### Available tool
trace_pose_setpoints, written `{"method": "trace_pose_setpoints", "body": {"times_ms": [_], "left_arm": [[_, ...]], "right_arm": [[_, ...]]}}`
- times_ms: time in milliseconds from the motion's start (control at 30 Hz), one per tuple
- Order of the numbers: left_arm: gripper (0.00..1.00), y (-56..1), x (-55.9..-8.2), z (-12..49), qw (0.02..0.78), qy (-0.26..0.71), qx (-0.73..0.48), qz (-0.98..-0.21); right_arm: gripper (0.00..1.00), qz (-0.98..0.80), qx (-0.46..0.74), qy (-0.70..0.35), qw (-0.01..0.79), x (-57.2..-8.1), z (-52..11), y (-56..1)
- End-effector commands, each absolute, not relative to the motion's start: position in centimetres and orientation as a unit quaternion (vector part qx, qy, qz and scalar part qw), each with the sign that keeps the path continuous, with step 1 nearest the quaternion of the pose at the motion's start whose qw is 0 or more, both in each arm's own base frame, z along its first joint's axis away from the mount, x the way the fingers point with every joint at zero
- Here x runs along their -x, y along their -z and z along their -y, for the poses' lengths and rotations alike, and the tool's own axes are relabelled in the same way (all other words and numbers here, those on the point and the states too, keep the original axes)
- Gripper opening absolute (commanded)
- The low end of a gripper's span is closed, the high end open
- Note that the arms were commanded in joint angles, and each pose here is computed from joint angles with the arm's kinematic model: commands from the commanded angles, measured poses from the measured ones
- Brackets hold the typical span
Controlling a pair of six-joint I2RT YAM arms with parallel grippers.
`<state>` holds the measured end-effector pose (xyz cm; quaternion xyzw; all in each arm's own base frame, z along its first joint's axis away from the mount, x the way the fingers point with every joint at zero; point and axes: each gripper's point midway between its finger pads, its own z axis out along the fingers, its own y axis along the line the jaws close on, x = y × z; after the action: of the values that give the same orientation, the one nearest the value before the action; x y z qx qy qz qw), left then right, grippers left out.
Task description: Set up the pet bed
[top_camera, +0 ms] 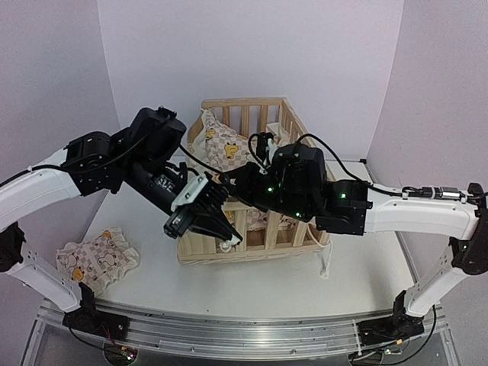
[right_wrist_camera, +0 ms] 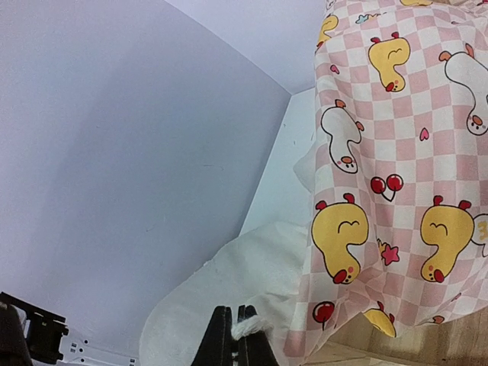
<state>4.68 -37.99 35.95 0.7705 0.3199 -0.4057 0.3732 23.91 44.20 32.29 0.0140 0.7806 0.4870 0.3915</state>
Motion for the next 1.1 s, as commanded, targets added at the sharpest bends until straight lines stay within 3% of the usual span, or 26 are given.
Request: {"method": "trace_pose_setpoints", "body": {"times_ms": [0,233,433,633,767,933,1067], "left_arm": [[0.0,-34.8,-5.8,40.5,0.426,0.327,-0.785,-0.309],[0.01,-32.9,-10.5,42.4,0.479,0.22,-0.772,-0.356],[0.43,-32.6,-10.5,42.0,0.47,0.215,-0.776,-0.362],[0.58,-36.2,-9.7,41.2,0.486,0.23,-0.768,-0.349],[0.6,-38.3,-9.5,39.7,0.501,0.233,-0.756,-0.351],[0.58,-39.6,-12.9,36.5,0.54,0.213,-0.721,-0.38],[0.45,-40.4,-16.0,35.0,0.557,0.188,-0.687,-0.427]], "right_arm": [[0.0,-0.779,-0.068,-0.436,0.446,-28.3,-41.6,-31.5],[0.0,-0.778,-0.049,-0.446,0.44,-27.6,-41.5,-32.0],[0.0,-0.778,-0.047,-0.446,0.441,-27.3,-40.9,-32.1],[0.0,-0.781,-0.042,-0.445,0.435,-27.0,-40.7,-31.6],[0.0,-0.783,-0.039,-0.445,0.433,-26.7,-40.4,-31.3],[0.0,-0.78,-0.016,-0.448,0.437,-26.2,-40.3,-32.0],[0.0,-0.774,0.005,-0.46,0.435,-25.5,-40.4,-33.0]]}}
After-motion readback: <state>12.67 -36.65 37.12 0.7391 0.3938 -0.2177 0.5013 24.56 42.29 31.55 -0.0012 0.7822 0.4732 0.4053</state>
